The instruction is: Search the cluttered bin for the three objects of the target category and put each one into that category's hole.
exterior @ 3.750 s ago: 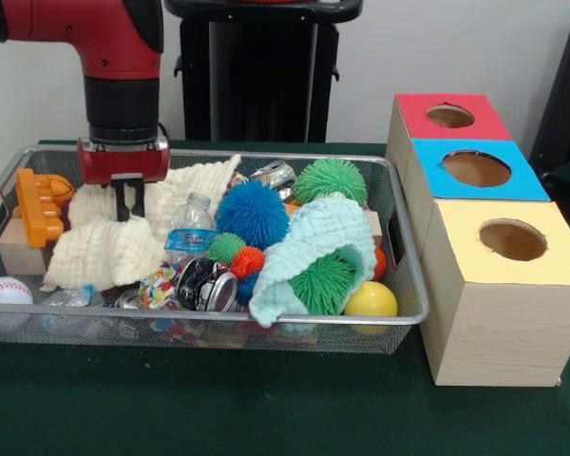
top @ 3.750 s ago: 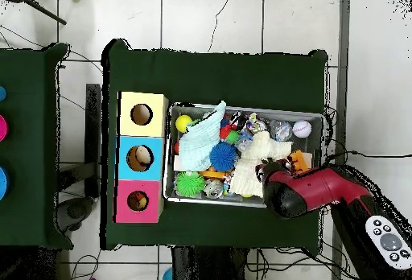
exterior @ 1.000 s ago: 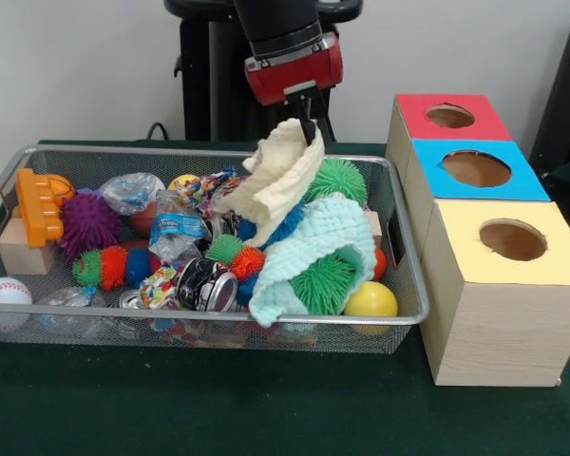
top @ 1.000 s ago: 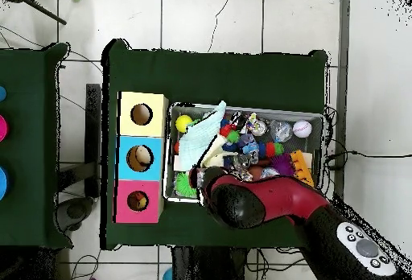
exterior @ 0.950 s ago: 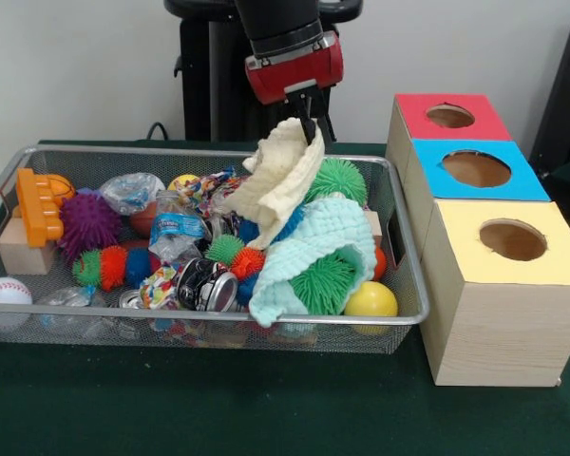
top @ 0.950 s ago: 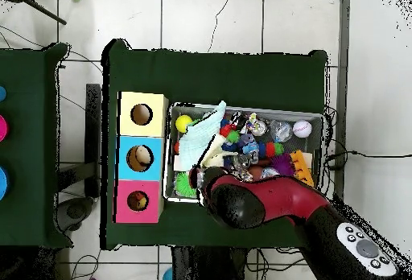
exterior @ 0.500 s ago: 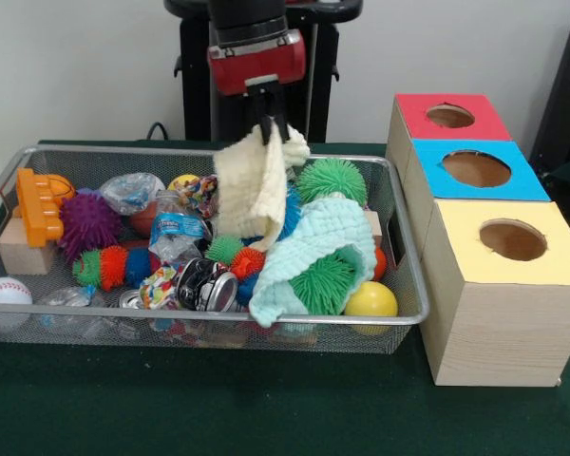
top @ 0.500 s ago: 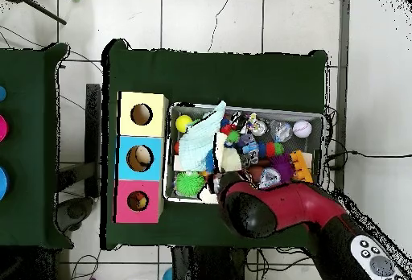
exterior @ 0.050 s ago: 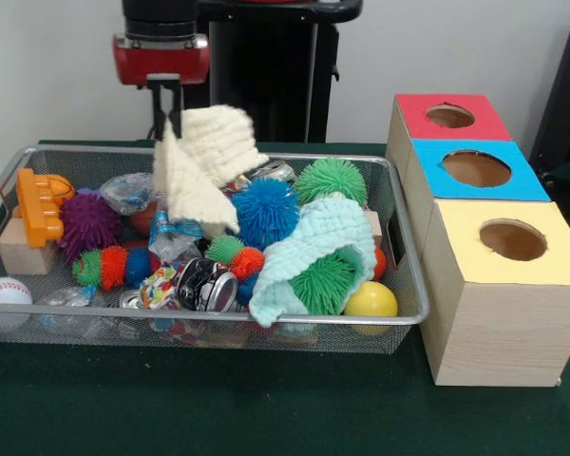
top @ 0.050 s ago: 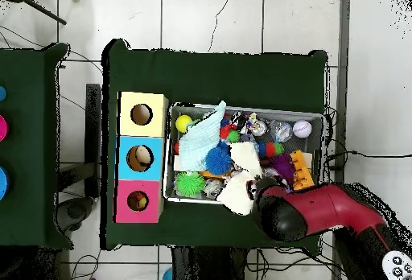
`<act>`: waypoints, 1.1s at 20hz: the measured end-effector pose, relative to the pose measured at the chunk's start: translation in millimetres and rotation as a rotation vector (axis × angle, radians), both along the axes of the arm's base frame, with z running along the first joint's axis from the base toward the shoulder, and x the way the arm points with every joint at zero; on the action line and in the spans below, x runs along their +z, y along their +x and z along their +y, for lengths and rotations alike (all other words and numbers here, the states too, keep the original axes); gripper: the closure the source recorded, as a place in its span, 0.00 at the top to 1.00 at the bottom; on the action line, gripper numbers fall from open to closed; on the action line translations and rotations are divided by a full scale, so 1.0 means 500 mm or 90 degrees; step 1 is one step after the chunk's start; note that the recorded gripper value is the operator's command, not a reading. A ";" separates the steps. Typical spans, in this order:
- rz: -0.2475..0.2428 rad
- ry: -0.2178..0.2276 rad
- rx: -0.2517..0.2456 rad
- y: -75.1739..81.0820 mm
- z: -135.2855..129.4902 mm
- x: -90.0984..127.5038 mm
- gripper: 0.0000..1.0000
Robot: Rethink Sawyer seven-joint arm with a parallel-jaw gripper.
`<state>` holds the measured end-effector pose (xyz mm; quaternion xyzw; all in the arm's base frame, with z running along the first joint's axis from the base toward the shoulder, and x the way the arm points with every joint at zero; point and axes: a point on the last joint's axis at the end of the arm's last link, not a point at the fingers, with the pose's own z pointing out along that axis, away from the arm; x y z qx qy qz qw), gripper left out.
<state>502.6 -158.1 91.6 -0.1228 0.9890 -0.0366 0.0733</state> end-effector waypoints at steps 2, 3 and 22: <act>0.004 -0.017 0.010 -0.002 -0.030 0.000 0.00; 0.004 -0.022 0.014 -0.001 -0.040 0.000 0.00; 0.008 0.012 0.001 0.009 -0.081 -0.005 0.00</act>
